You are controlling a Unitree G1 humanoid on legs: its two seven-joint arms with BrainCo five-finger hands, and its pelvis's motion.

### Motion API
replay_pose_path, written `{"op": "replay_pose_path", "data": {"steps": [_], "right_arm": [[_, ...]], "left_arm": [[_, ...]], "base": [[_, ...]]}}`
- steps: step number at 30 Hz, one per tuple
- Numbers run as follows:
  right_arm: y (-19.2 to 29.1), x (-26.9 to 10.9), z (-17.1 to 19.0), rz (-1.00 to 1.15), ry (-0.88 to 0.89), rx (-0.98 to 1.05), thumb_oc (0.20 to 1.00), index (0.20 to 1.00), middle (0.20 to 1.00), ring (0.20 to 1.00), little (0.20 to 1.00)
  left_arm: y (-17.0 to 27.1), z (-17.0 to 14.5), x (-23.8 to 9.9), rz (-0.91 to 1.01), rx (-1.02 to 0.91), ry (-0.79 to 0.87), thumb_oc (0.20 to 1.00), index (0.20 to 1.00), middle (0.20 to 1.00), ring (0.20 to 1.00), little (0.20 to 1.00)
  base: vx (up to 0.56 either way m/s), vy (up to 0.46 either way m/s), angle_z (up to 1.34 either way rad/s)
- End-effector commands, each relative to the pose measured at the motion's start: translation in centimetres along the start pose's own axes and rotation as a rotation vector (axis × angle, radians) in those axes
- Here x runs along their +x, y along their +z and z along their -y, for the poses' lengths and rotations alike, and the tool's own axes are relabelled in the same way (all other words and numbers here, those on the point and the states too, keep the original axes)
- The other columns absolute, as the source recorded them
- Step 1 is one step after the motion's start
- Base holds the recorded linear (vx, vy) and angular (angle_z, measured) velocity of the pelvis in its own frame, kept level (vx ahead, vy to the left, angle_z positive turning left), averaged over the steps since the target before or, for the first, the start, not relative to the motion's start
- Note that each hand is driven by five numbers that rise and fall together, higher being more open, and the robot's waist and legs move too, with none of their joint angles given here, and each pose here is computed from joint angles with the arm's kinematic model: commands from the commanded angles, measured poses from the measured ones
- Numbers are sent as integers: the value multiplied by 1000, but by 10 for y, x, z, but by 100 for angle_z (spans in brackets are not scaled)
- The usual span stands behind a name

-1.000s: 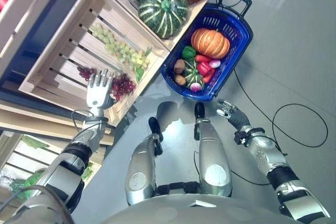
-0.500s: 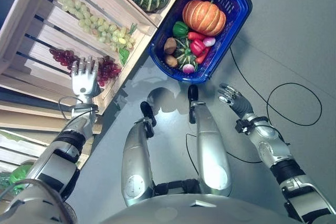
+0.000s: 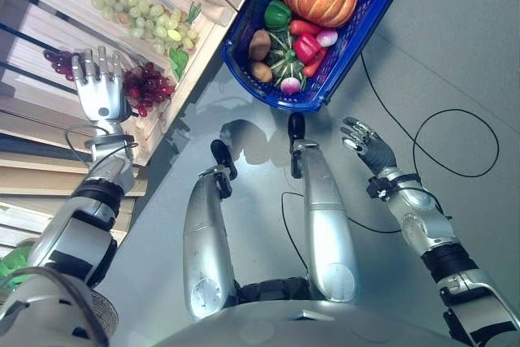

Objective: Pick up fruits and vegetables into the basket

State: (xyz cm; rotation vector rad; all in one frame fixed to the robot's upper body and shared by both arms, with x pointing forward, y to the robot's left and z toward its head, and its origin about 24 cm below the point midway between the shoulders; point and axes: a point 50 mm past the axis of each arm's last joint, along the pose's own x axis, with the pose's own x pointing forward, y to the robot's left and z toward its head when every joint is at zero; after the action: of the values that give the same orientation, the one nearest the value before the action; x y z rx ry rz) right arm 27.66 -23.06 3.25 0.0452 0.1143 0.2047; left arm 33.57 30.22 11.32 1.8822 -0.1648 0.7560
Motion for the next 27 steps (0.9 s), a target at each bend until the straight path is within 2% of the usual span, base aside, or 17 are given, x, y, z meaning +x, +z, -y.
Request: {"op": "replay_pose_path", "data": {"steps": [1, 8, 14, 27], "right_arm": [[15, -4, -7, 104, 29, 29, 1000, 1000, 1000, 1000, 1000], [18, -2, -12, 121, 52, 39, 1000, 1000, 1000, 1000, 1000], [19, 0, -14, 121, 70, 44, 1000, 1000, 1000, 1000, 1000], [19, 4, -16, 122, 85, 50, 1000, 1000, 1000, 1000, 1000]], "left_arm": [[-41, -2, 3, -60, 138, 32, 1000, 1000, 1000, 1000, 1000], [-38, 0, 10, -78, 56, -45, 1000, 1000, 1000, 1000, 1000], [-32, 3, 9, -58, 74, -66, 1000, 1000, 1000, 1000, 1000], [-52, 23, 2, -245, 53, -337, 1000, 1000, 1000, 1000, 1000]], "base": [[0, 0, 0], [4, 6, -3], [2, 8, -5], [0, 0, 0]]}}
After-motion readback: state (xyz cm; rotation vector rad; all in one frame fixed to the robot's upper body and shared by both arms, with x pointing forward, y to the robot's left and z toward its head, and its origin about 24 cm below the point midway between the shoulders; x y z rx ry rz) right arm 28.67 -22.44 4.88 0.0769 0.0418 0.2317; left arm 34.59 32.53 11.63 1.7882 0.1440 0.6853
